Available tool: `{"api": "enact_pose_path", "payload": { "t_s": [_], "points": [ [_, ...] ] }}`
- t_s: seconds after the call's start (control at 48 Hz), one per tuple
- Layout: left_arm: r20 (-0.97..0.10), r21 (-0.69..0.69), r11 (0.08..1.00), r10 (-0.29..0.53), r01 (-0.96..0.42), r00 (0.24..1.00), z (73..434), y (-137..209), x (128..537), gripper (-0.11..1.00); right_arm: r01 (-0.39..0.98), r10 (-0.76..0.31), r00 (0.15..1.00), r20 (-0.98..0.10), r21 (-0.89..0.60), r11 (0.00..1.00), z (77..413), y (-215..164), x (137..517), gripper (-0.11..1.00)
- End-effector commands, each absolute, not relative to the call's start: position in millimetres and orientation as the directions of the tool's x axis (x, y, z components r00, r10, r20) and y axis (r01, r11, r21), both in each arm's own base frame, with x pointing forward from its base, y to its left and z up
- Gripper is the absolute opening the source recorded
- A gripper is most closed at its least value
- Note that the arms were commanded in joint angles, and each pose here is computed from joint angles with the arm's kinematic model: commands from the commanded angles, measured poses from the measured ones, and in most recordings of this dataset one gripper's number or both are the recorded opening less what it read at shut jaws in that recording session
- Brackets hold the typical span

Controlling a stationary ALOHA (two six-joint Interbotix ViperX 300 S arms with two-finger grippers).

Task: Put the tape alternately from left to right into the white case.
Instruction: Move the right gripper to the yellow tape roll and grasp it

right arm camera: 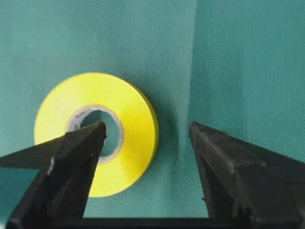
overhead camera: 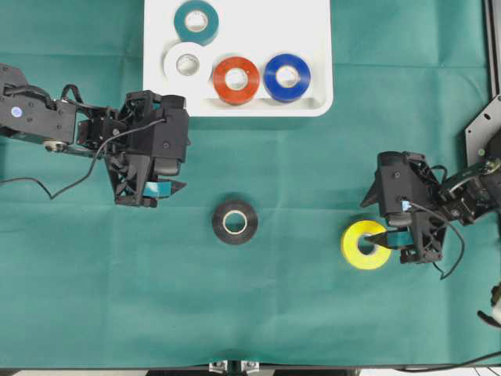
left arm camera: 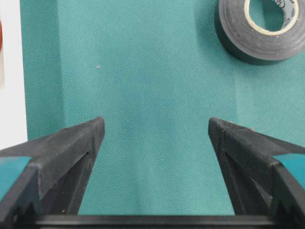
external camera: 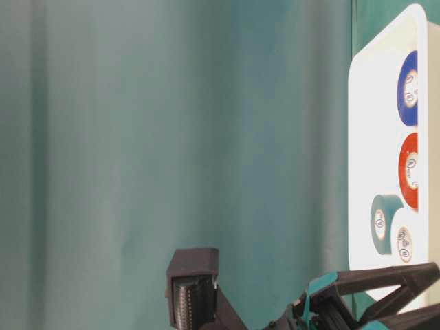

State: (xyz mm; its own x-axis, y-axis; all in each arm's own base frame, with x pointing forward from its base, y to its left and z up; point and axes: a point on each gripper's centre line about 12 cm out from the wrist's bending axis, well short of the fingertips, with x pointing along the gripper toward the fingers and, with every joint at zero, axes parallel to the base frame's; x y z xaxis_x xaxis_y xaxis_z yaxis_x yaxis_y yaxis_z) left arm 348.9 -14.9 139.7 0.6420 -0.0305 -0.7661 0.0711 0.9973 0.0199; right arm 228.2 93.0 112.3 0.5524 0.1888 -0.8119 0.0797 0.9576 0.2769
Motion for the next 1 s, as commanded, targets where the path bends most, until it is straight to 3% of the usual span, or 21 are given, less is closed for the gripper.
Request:
{"api": "enact_pose_path", "payload": {
  "t_s": [0.0,0.458,0.77,0.895,0.978],
  "points": [
    [-0.747,0.019,0.998,-0.029,0.065,0.664,147.5,-13.9,351.6,0.66,0.072,0.198,0.556,-0.807,0.284,0.956,113.0,96.2,231.4,0.76],
    [-0.749,0.019,0.998,-0.026,0.061,0.662,146.4,-12.3,351.7,0.66,0.083,0.180,0.510,-0.841,0.257,0.963,97.1,99.9,238.4,0.76],
    [-0.747,0.019,0.998,-0.025,0.059,0.664,147.5,-11.8,351.7,0.66,0.081,0.183,0.521,-0.833,0.262,0.962,101.5,101.6,242.8,0.75],
    [-0.747,0.019,0.998,-0.025,0.059,0.664,147.9,-11.8,351.5,0.65,0.078,0.189,0.535,-0.823,0.271,0.959,106.3,102.0,243.7,0.64],
    [-0.745,0.020,0.998,-0.025,0.060,0.667,148.6,-11.8,351.6,0.66,0.073,0.196,0.550,-0.812,0.280,0.957,111.6,102.0,243.6,0.43]
  ]
}}
